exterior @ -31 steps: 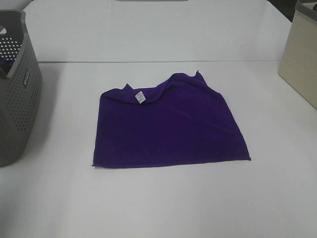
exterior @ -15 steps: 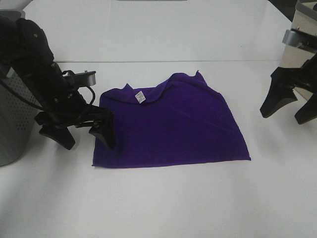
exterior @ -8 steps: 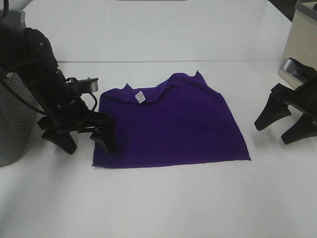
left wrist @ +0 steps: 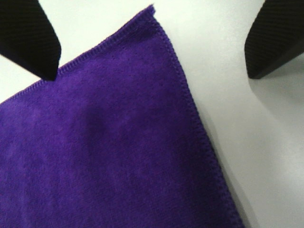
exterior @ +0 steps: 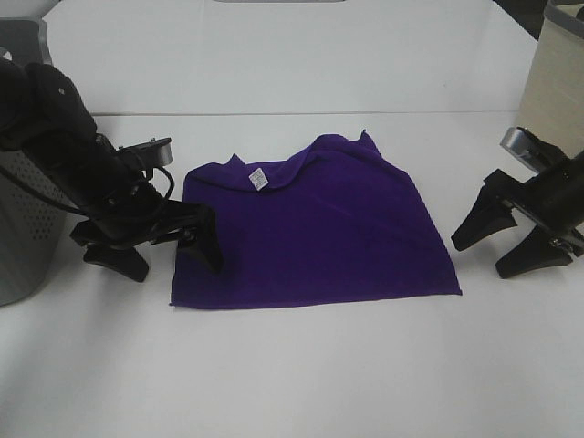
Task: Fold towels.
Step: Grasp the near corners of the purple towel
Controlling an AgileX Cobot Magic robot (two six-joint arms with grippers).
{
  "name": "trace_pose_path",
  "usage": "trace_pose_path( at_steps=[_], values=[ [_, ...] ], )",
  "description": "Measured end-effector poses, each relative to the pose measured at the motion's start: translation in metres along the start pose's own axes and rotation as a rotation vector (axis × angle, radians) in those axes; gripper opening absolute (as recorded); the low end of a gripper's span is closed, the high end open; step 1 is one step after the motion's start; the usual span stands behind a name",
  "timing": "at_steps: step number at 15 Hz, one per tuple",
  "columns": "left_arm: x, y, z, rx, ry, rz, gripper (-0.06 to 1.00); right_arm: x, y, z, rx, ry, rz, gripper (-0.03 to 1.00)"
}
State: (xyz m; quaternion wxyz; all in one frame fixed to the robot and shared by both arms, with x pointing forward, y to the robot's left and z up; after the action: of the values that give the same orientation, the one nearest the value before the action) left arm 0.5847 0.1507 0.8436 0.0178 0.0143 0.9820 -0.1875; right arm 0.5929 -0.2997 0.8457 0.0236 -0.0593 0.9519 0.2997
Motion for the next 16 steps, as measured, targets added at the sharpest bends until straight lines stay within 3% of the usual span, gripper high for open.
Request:
trace_pose_path(
  at_steps=[5, 16],
  values=[
    [-0.0037, -0.0029, 0.0004, 0.027, -0.035, -0.044, 0.99, -0.0017, -0.0005, 0.008, -0.049, -0.003, 0.043, 0.77],
    [-0.0026, -0.0026, 0.0004, 0.025, -0.026, -0.034, 0.99, -0.0026, -0.0025, 0.0081, -0.037, -0.002, 0.09, 0.74]
  ],
)
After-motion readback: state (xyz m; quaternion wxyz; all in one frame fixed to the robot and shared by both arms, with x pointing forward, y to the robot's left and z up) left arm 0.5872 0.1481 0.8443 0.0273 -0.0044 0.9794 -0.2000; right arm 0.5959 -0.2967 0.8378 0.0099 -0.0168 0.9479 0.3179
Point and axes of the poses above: a point on each arm's last joint axis where the gripper is mounted, z pointing out along that axis toward the gripper, y along the wrist's bending axis when the last joint is at zero, x = y × z, the point moved 3 cm from there along z, pointing out along that axis toward the gripper, and after that the axes turned 8 degrees about -z, right-handed, at the moved point
